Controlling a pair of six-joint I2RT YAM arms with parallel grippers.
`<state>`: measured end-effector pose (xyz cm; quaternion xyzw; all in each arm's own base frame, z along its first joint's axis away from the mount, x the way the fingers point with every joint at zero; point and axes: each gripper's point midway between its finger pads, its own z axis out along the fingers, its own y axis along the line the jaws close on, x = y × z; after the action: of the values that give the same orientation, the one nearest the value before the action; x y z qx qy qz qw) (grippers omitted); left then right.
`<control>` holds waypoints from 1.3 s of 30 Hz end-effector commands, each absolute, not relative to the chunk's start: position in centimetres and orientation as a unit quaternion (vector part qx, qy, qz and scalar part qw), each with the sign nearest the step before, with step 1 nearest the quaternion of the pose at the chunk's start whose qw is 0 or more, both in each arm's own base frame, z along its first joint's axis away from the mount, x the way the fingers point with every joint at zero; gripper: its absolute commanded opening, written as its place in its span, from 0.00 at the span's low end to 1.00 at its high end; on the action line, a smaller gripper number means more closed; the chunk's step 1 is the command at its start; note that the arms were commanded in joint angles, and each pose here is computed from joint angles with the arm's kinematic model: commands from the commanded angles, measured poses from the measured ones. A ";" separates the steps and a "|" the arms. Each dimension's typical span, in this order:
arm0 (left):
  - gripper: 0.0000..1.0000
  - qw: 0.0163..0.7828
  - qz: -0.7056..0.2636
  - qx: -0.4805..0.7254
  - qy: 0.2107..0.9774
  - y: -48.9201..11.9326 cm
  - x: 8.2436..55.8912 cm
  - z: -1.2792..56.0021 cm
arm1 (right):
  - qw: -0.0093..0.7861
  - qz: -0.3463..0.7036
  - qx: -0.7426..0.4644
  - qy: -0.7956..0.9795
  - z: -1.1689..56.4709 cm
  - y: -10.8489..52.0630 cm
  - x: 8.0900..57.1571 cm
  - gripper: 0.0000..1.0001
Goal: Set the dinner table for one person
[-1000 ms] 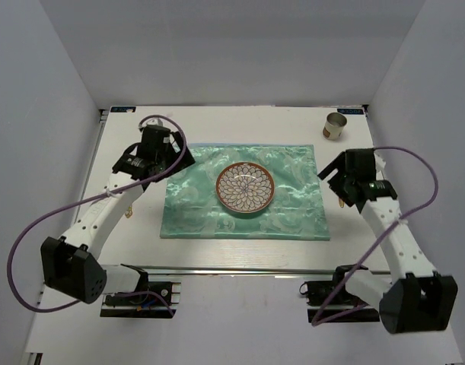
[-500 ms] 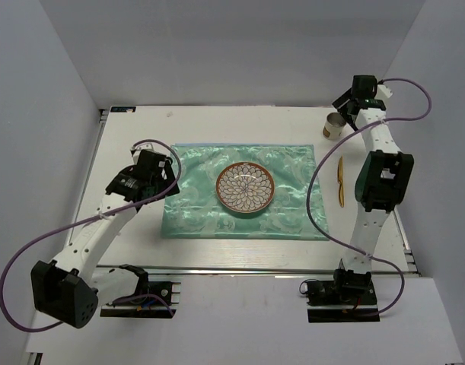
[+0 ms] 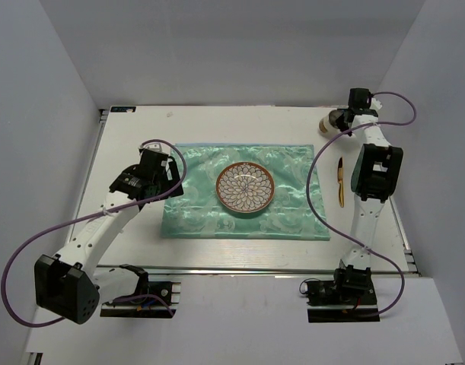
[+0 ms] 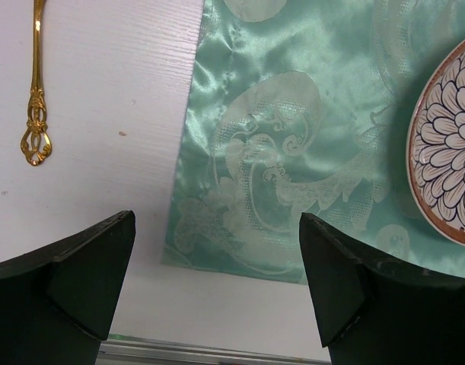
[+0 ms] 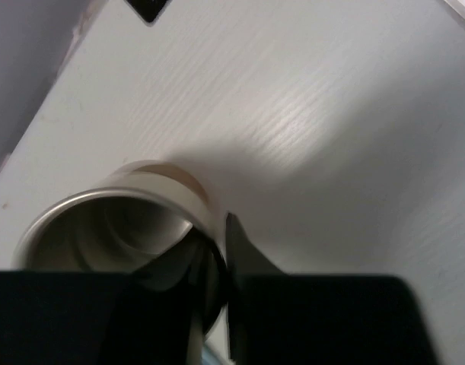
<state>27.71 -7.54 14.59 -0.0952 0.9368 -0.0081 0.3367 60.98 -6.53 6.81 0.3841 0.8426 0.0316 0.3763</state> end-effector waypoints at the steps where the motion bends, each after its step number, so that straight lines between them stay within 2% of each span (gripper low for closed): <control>1: 0.98 0.358 -0.028 -0.084 0.930 -8.1 27.9 15.7 | 0.416 0.047 0.378 0.826 9.4 -6.6 62.9 0.00; 4: 0.98 0.354 -0.030 -0.082 0.931 -8.2 27.8 15.5 | 0.423 0.037 0.379 0.822 10.4 -6.5 62.3 0.00; 9: 0.98 0.358 -0.016 -0.094 0.929 -7.6 27.8 15.8 | 0.470 0.058 0.347 0.810 17.5 -4.5 60.8 0.00; 13: 0.98 0.368 0.055 -0.160 0.914 -4.4 27.4 16.4 | 0.486 0.069 0.277 0.826 22.7 -0.9 58.1 0.00; 17: 0.98 0.371 0.054 -0.165 0.912 -4.3 27.3 16.6 | 0.413 0.053 0.208 0.885 21.2 3.7 54.7 0.00; 23: 0.98 0.371 0.053 -0.165 0.912 -4.3 27.3 16.6 | 0.344 0.046 0.163 0.924 17.7 6.7 50.4 0.00; 30: 0.98 0.365 0.051 -0.162 0.915 -4.4 27.2 16.2 | 0.350 0.027 0.151 0.924 17.3 7.7 47.3 0.00; 39: 0.98 0.361 0.045 -0.154 0.919 -4.8 27.2 15.9 | 0.327 0.004 0.137 0.935 14.4 7.6 47.0 0.00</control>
<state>27.04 -4.73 14.97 -0.1510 0.9238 0.0542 0.3476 46.27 8.08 12.54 0.1400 0.9461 0.0122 0.2918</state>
